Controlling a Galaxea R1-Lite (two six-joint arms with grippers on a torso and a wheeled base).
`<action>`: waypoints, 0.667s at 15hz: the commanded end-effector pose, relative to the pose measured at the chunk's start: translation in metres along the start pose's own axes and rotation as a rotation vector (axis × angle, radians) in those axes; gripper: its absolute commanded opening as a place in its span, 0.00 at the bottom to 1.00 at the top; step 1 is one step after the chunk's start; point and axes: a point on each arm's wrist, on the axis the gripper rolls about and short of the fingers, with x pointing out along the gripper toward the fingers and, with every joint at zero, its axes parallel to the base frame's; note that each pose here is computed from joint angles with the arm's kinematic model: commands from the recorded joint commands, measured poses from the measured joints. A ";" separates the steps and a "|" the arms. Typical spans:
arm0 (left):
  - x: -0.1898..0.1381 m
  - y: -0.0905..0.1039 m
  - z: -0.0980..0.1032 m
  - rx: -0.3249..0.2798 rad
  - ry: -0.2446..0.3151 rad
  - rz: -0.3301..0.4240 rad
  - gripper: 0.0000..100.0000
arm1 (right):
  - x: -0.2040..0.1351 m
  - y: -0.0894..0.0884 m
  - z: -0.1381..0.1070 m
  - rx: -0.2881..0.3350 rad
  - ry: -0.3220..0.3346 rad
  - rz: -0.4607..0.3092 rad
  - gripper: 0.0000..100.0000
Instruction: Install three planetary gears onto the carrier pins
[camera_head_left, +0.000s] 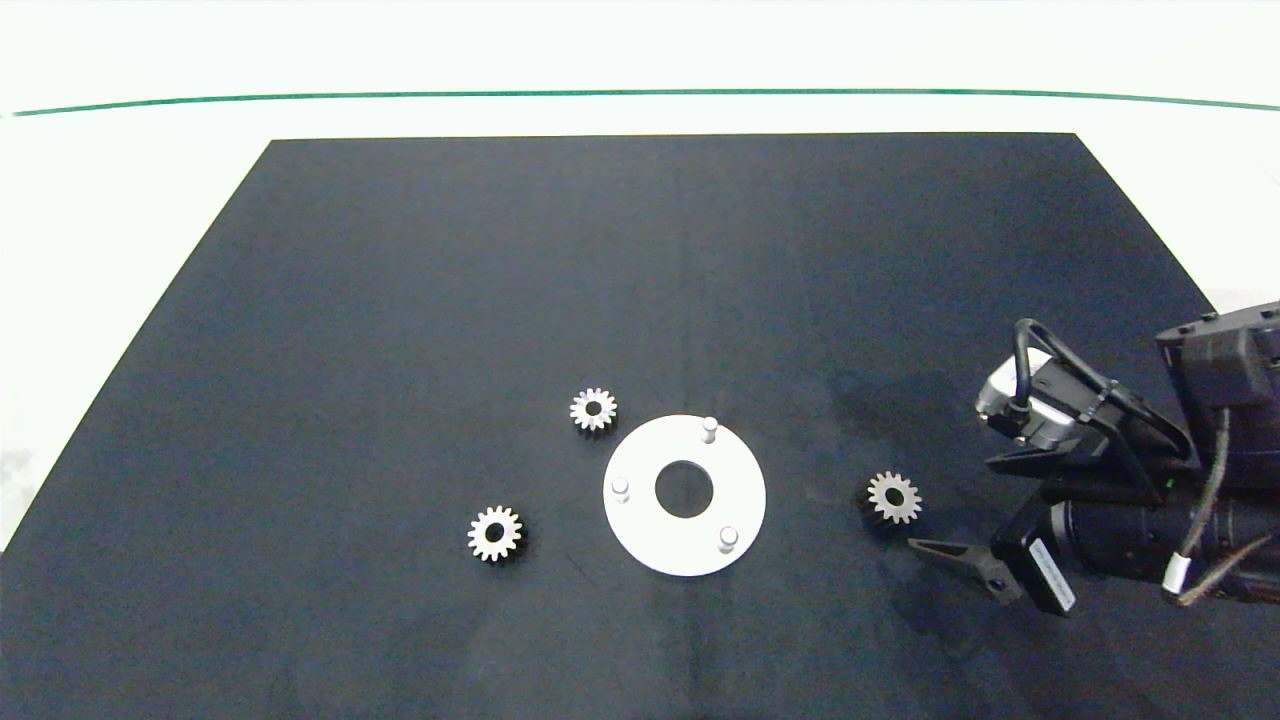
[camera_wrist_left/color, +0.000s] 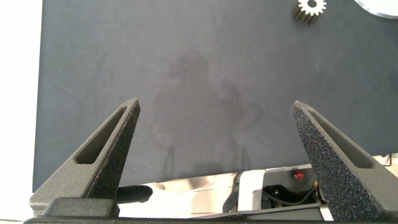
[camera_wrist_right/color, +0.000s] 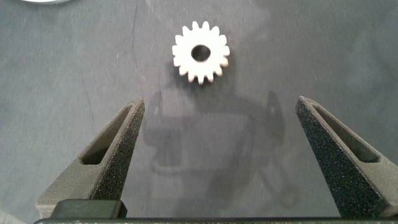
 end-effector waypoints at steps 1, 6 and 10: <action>0.000 0.000 0.000 0.001 0.002 -0.002 1.00 | 0.023 0.003 0.018 -0.021 0.014 0.013 1.00; 0.000 0.000 -0.001 0.002 0.008 -0.001 1.00 | 0.031 0.005 0.022 -0.028 0.021 0.024 1.00; 0.000 0.000 0.000 0.001 0.003 -0.001 1.00 | 0.031 0.005 0.023 -0.026 0.019 0.025 0.98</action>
